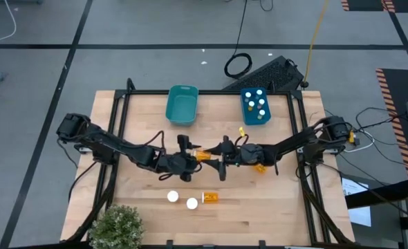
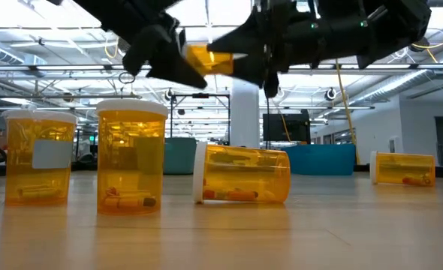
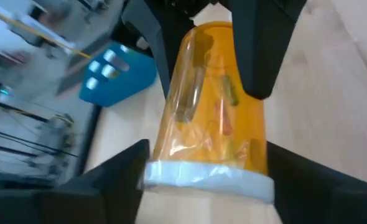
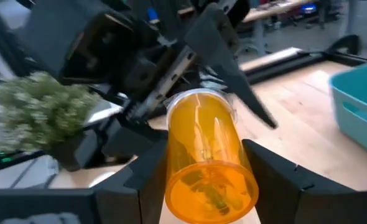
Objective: Pick and place medicine bottles into bin by pill shape (circle, oval)
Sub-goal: Put the big orange pill bottle into the green bin
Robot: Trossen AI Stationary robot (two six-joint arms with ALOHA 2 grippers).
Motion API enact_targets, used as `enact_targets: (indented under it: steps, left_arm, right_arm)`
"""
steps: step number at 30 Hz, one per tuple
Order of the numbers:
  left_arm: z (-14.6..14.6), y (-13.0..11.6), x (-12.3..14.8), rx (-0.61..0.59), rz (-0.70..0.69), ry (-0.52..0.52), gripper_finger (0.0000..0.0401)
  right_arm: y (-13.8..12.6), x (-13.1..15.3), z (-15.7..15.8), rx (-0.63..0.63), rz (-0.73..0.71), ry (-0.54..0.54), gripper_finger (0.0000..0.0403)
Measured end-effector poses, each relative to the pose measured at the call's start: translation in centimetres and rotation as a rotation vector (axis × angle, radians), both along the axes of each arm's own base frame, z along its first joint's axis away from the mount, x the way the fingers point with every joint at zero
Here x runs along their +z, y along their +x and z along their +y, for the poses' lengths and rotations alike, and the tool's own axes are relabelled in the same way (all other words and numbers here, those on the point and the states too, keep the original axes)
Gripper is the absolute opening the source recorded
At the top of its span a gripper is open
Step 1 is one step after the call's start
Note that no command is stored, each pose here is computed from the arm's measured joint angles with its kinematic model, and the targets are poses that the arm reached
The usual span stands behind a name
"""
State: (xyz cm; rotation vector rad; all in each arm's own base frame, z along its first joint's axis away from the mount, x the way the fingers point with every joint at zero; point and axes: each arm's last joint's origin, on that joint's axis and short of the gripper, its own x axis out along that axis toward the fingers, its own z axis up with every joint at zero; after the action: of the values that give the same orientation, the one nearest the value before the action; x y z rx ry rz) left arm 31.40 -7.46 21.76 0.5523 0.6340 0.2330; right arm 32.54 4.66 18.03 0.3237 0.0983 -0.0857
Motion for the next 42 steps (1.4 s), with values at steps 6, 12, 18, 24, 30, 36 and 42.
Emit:
enact_targets:
  steps: [6,12,18,24,30,36,42]
  left_arm:
    - [-1.6,-1.3,3.1,-0.038,-0.121,0.098,0.0364]
    - [-1.7,-3.1,6.6,-0.125,-0.234,0.052,0.0370]
    - [-0.4,-3.8,9.5,-0.256,-0.402,-0.136,0.0350]
    - [1.1,-3.2,10.0,-0.309,-0.456,-0.212,0.0334]
    - [2.0,-2.1,8.8,-0.239,-0.438,-0.302,0.0336]
    - [1.5,-1.7,8.6,-0.299,-0.436,-0.334,0.0364]
    - [1.6,-1.2,8.2,-0.223,-0.454,-0.297,0.0376]
  right_arm:
    - [-1.2,1.8,-0.7,0.062,-0.055,-0.010,0.0184]
    - [-2.8,3.9,-1.6,0.189,-0.131,-0.094,0.0184]
    - [-4.3,5.3,-1.8,0.198,-0.193,-0.324,0.0185]
    - [-5.1,6.3,-1.9,0.189,-0.232,-0.489,0.0185]
    - [-5.1,6.2,-1.9,0.187,-0.224,-0.570,0.0185]
    - [-5.0,6.0,-2.0,0.168,-0.196,-0.584,0.0185]
    - [-5.0,6.1,-1.9,0.165,-0.210,-0.620,0.0185]
